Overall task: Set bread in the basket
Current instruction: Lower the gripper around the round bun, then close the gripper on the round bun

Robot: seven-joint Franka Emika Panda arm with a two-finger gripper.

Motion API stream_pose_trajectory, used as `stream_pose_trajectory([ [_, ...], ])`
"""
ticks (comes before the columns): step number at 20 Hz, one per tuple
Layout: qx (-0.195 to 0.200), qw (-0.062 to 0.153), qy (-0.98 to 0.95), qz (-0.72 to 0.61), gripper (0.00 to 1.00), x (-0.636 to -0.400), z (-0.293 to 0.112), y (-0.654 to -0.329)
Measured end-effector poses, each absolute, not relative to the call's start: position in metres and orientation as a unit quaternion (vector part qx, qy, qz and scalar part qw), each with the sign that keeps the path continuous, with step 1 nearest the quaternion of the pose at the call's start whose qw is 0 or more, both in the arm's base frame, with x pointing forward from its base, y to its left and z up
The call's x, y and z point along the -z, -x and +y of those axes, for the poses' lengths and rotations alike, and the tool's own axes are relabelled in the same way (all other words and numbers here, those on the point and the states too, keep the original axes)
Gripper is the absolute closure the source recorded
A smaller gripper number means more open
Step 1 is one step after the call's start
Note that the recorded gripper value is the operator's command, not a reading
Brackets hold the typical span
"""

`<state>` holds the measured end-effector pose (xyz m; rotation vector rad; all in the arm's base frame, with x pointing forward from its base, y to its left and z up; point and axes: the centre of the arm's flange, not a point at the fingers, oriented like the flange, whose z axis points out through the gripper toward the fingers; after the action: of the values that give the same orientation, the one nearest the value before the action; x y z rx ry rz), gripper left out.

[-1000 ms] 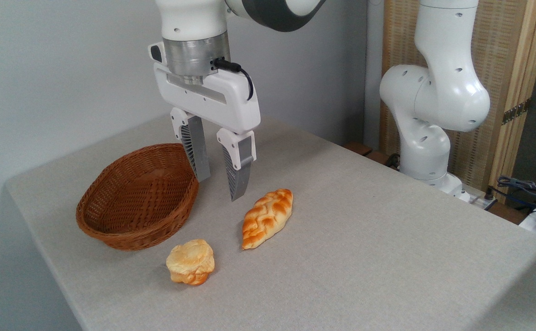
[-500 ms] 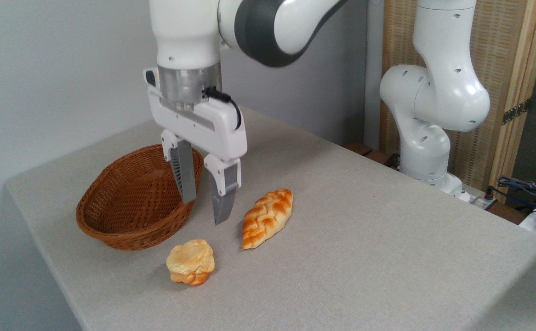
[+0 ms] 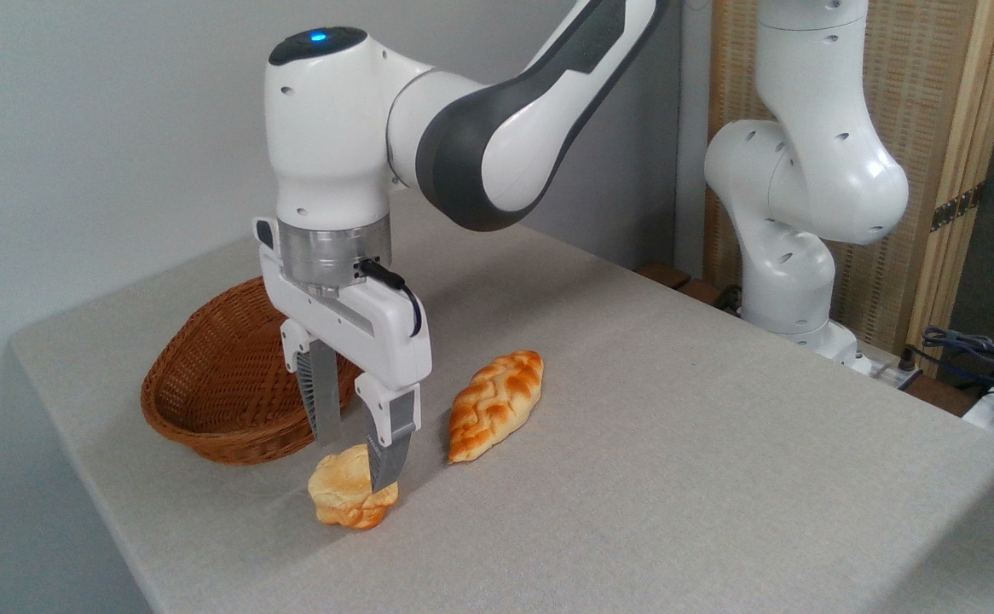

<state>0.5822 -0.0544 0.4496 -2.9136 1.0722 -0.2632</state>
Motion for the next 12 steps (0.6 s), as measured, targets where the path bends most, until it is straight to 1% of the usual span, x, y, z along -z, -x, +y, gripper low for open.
stream_pose_trajectory([
  [7,0.084,0.012,0.931,0.354,0.0,-0.434,-0.068,-0.587],
  [12,0.084,0.013,0.928,0.363,0.0,-0.433,-0.068,-0.588],
])
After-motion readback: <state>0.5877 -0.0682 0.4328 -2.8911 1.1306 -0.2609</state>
